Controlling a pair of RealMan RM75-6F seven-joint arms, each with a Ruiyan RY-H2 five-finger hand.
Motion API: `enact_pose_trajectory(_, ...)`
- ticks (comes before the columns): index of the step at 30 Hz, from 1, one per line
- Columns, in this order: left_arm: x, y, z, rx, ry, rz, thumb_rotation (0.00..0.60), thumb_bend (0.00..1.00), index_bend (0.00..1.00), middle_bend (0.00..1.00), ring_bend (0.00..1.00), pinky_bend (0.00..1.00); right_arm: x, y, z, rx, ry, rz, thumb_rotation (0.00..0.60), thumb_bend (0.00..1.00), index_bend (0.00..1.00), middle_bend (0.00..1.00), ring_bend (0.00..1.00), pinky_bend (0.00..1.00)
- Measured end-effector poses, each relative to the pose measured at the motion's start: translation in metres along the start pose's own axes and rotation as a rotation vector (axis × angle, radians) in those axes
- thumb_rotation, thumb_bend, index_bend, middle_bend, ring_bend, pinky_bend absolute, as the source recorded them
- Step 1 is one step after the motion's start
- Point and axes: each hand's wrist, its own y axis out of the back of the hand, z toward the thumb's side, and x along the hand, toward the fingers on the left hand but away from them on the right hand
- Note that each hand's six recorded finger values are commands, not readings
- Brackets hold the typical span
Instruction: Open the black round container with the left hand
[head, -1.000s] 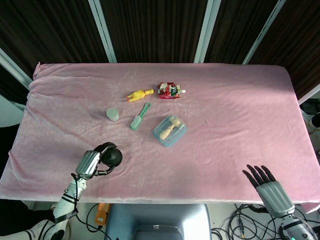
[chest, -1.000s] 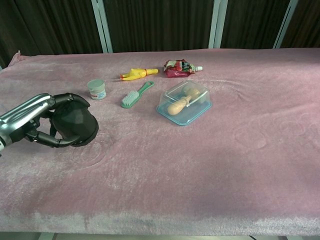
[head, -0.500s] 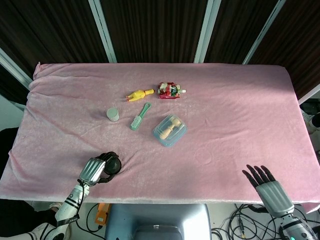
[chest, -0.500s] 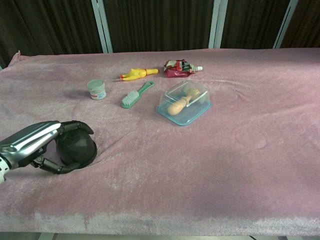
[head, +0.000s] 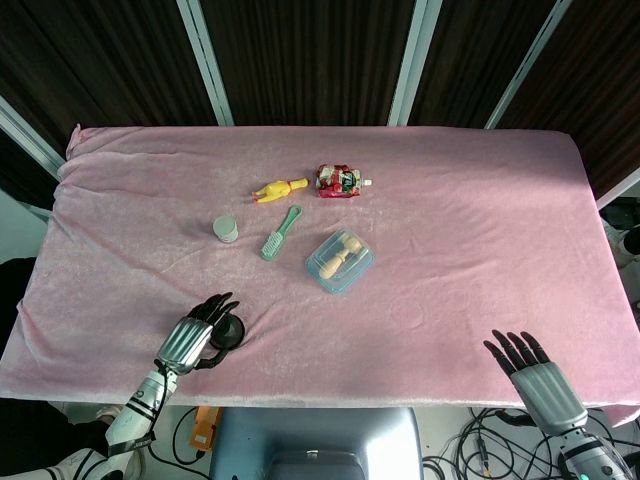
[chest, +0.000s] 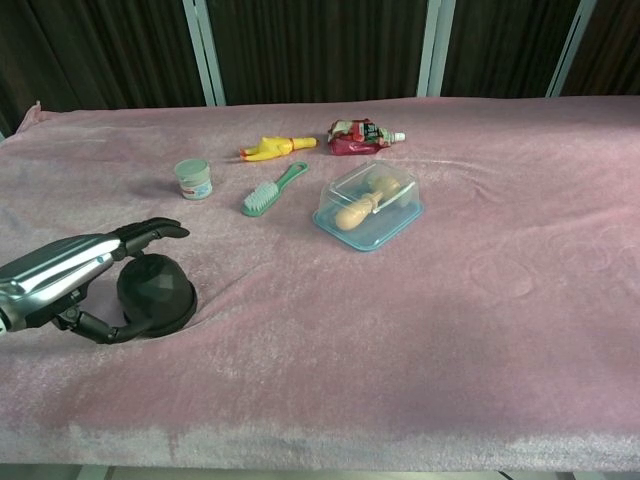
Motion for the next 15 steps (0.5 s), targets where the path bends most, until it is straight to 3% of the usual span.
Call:
enact_pose_trajectory(9, -0.0019, 0.0091, 0.0062, 0.002, -0.015, 0.031, 0.6, 0.32, 0.14, 0.01, 0.03, 0.19, 0.0, -0.0003, 0.0001, 0.0, 0.0, 0.001, 0.6, 0.0, 0.0, 0.0, 0.0, 0.09)
enact_pose_trajectory(10, -0.0019, 0.0089, 0.0065, 0.006, -0.016, 0.03, 0.6, 0.32, 0.15, 0.04, 0.07, 0.2, -0.0001, -0.0002, 0.0003, 0.0, 0.002, 0.001, 0.6, 0.0, 0.0, 0.0, 0.0, 0.09)
enact_pose_trajectory(13, -0.0005, 0.0055, 0.0078, 0.006, -0.014, 0.022, 0.6, 0.32, 0.24, 0.26, 0.27, 0.3, -0.0002, 0.0, 0.0, -0.001, 0.001, 0.0, 0.6, 0.0, 0.0, 0.0, 0.0, 0.09)
enact_pose_trajectory(15, 0.0007, 0.0038, 0.009, 0.006, -0.015, 0.026, 0.6, 0.32, 0.27, 0.33, 0.32, 0.36, -0.0003, -0.0001, 0.0001, -0.001, 0.001, 0.001, 0.6, 0.0, 0.0, 0.0, 0.0, 0.09)
